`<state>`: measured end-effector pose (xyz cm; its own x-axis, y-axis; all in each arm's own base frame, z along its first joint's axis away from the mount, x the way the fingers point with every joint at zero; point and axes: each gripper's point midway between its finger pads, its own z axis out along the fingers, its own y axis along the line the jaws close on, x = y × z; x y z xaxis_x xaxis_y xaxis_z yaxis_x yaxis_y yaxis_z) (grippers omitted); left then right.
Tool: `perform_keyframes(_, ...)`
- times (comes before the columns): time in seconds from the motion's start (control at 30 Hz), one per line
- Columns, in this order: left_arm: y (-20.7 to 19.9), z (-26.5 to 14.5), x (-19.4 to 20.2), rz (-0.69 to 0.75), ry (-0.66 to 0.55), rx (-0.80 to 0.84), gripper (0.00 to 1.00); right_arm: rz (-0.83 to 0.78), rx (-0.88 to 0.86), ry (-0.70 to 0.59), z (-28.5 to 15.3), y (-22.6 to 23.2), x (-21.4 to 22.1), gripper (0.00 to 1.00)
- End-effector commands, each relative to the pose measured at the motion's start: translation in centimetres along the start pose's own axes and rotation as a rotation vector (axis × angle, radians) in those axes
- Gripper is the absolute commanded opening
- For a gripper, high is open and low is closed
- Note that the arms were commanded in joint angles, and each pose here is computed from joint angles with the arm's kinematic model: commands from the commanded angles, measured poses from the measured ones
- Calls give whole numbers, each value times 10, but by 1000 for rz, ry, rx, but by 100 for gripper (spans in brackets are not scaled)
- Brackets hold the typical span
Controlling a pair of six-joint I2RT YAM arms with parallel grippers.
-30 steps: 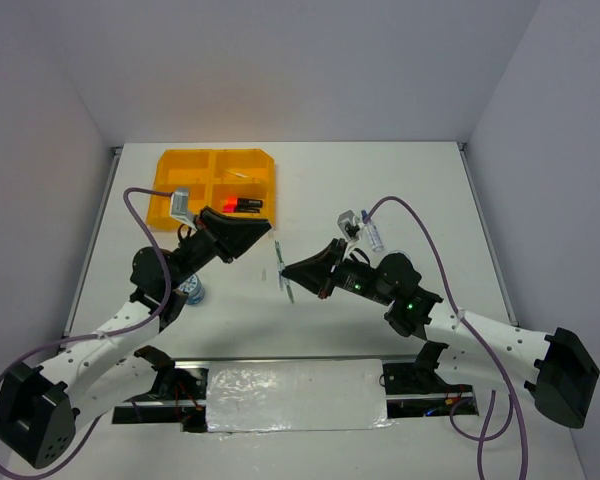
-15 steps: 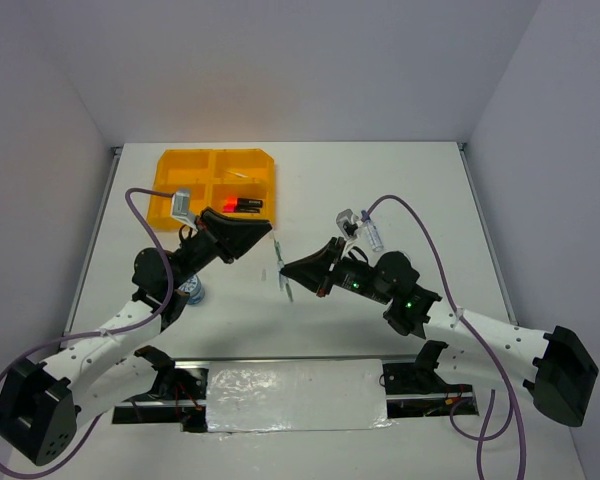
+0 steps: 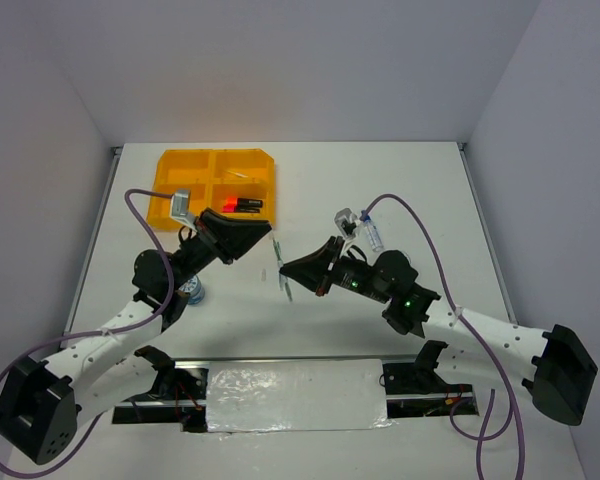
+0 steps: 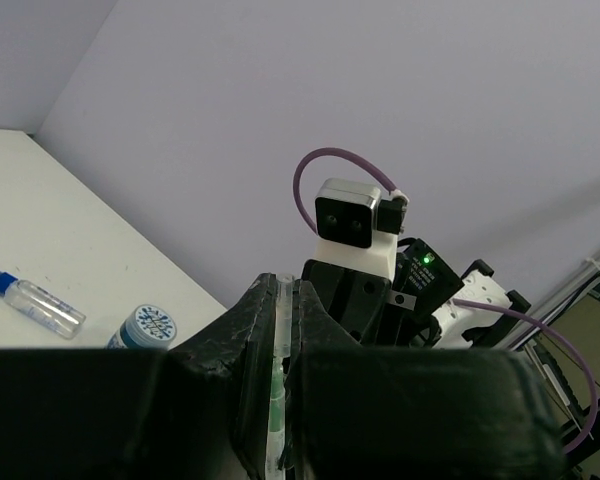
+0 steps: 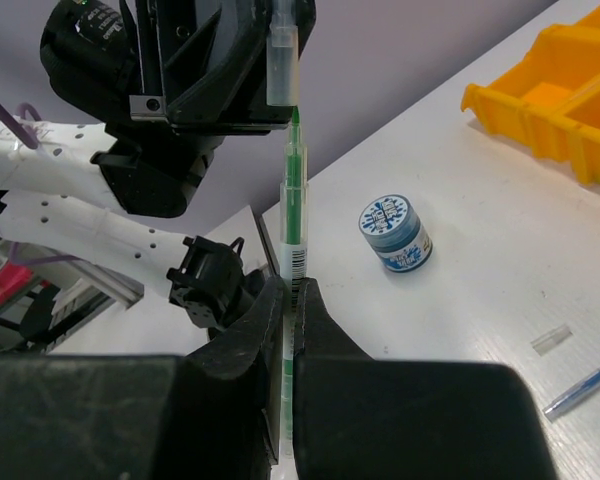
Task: Sort the stationery into containers
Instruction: Close the pen cap on the pen.
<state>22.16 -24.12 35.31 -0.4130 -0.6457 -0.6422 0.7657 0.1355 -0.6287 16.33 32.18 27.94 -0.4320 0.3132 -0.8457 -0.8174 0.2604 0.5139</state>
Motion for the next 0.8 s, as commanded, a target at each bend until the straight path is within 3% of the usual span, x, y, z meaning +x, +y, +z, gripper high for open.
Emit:
perform_keyframes(0.0, -13, -2, -3, 16, -21, 66, 0, -37, -46, -66, 8, 17, -26, 0)
perform_keyframes(0.37, -8, -9, 3, 6, -15, 45, 0, -63, -37, -83, 15, 18, -38, 0)
perform_keyframes(0.77, -13, -16, 5, 22, 7, 29, 0, -193, -62, -176, 34, 33, -83, 0)
